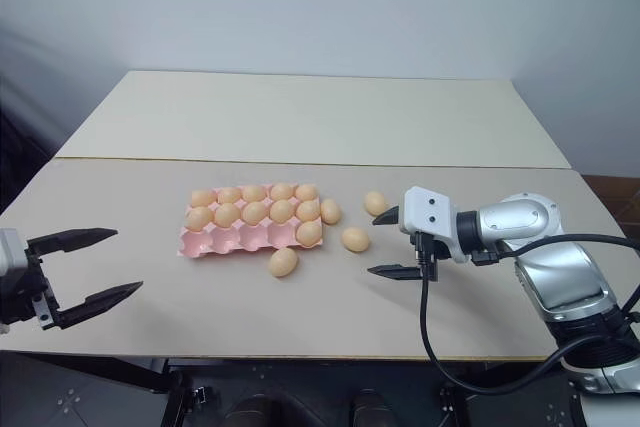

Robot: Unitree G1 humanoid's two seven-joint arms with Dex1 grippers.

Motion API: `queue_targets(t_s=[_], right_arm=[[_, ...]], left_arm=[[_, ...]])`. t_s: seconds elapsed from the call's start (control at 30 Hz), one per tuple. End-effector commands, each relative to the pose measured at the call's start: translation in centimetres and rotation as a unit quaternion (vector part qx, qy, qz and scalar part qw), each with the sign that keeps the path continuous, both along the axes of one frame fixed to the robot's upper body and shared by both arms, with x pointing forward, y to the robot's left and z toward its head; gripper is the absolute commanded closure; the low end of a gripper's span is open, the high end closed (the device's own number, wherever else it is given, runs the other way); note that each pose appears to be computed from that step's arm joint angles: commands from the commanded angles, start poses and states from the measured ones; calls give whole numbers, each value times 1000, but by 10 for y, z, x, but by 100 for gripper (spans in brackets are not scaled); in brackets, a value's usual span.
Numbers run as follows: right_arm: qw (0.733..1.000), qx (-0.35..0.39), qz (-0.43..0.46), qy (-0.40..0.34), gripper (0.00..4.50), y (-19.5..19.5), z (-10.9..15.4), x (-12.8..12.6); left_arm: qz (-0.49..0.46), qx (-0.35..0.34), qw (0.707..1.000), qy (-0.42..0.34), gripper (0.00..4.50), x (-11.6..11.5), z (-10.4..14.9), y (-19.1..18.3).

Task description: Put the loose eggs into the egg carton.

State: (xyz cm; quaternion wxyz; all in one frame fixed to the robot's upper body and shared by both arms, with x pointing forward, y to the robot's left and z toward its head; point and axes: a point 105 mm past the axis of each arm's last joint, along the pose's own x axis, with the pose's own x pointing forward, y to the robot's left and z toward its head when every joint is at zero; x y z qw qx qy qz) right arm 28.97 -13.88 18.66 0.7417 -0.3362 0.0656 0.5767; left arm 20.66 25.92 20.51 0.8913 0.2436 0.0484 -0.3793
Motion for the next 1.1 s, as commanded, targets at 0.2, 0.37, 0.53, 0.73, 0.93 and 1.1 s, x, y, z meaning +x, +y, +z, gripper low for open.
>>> queue_targets(t_s=[0.2, 0.37, 0.53, 0.73, 0.93, 1.1], right_arm=[[1000, 9, -5, -28, 0, -3, 15, 0], [999, 12, -14, -27, 0, -4, 14, 1], [995, 43, -76, -41, 0, -7, 24, 21], [986, 65, -147, -50, 0, -8, 27, 52], [987, 70, -135, -51, 0, -2, 25, 50], [987, 69, -137, -48, 0, 6, 19, 54]], left_arm=[[-3, -13, 1000, 2, 3, 8, 11, -7], [-9, -4, 1000, 2, 3, 7, 11, -7], [-6, 9, 1000, 14, 3, 9, 3, -8], [-16, 13, 1000, 12, 3, 14, 4, -10], [-21, 16, 1000, 11, 3, 16, 4, -12], [-26, 16, 999, 12, 3, 17, 3, -13]])
